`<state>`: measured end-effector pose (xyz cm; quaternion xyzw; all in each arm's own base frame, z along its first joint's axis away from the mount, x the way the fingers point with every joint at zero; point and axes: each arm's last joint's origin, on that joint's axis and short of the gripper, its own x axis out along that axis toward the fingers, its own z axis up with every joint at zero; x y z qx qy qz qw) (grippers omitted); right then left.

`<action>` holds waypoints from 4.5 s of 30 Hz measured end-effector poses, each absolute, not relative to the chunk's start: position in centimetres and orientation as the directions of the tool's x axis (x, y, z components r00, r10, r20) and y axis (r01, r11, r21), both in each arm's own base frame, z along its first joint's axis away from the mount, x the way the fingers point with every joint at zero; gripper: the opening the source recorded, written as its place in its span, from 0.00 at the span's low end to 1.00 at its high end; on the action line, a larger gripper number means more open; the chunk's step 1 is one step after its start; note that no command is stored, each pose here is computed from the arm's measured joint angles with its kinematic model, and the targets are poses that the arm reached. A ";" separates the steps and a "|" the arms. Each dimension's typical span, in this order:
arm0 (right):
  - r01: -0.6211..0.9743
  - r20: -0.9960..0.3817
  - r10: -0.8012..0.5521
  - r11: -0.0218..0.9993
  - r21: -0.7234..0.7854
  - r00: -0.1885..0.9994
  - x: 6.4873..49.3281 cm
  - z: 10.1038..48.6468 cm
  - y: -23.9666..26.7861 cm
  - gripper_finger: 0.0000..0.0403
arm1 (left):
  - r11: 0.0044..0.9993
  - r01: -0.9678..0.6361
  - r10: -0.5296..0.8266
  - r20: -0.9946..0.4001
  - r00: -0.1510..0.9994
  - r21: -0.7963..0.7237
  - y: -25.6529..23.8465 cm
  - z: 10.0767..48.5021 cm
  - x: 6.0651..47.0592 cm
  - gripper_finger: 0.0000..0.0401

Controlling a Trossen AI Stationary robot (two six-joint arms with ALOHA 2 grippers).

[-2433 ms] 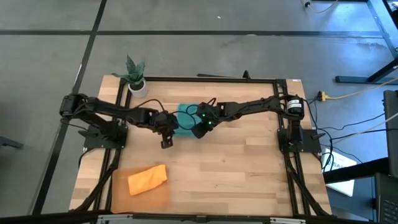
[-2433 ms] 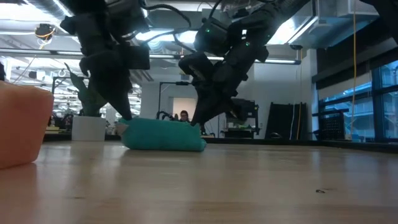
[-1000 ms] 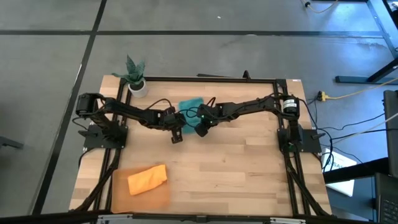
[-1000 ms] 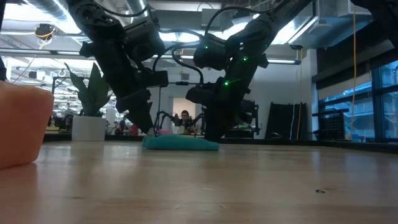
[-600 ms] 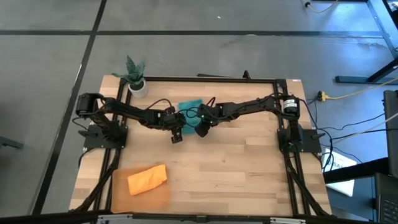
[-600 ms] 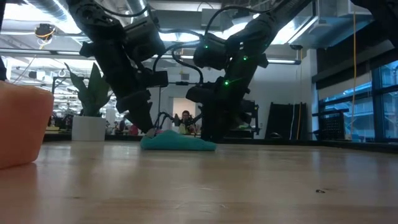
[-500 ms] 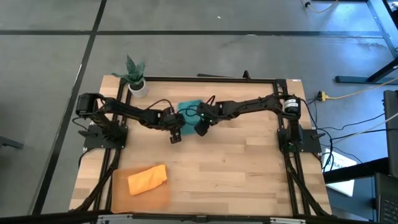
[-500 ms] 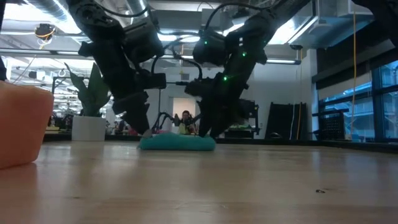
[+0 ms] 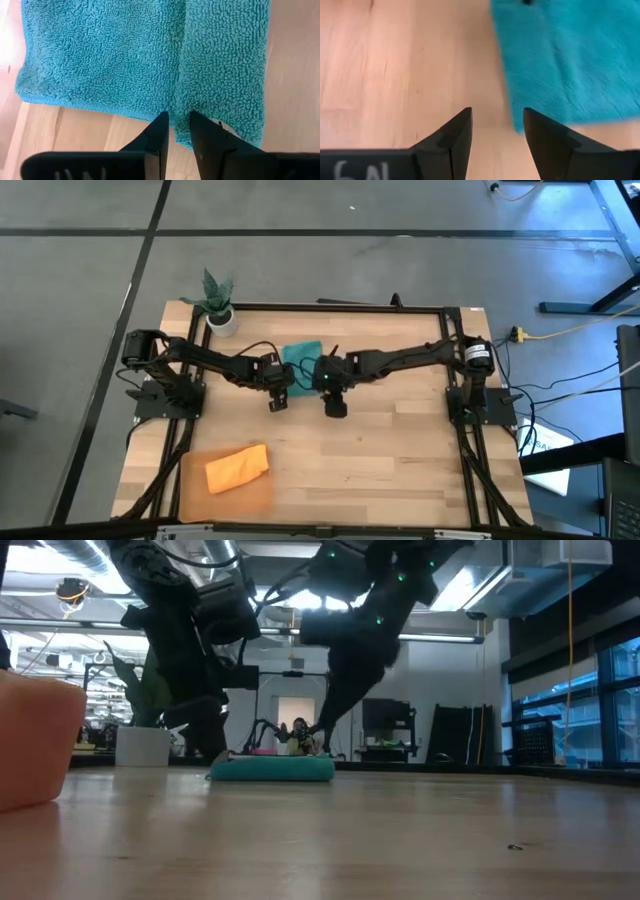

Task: Roll microfiber towels into tight, uniform cylinder then place into a basket
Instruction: Roll the blue microfiber towel

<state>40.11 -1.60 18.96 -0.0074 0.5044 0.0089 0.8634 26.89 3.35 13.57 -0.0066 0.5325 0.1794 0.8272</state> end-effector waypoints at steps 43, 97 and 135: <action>0.097 -0.747 -0.237 0.969 -0.226 0.622 38.6 10.6 -2.3 0.22 | 0.939 -0.301 0.277 -0.885 0.374 0.166 3.3 13.6 26.9 0.17; 0.214 -0.795 0.000 0.963 0.163 0.606 40.2 12.7 -2.0 0.00 | 0.960 0.029 0.240 -0.876 0.419 0.277 -3.2 14.0 26.5 0.17; 0.170 -0.716 0.376 0.808 0.564 0.588 40.6 13.8 -1.1 0.00 | 0.982 0.021 -0.183 -0.916 0.356 -0.189 -2.6 15.4 25.3 0.00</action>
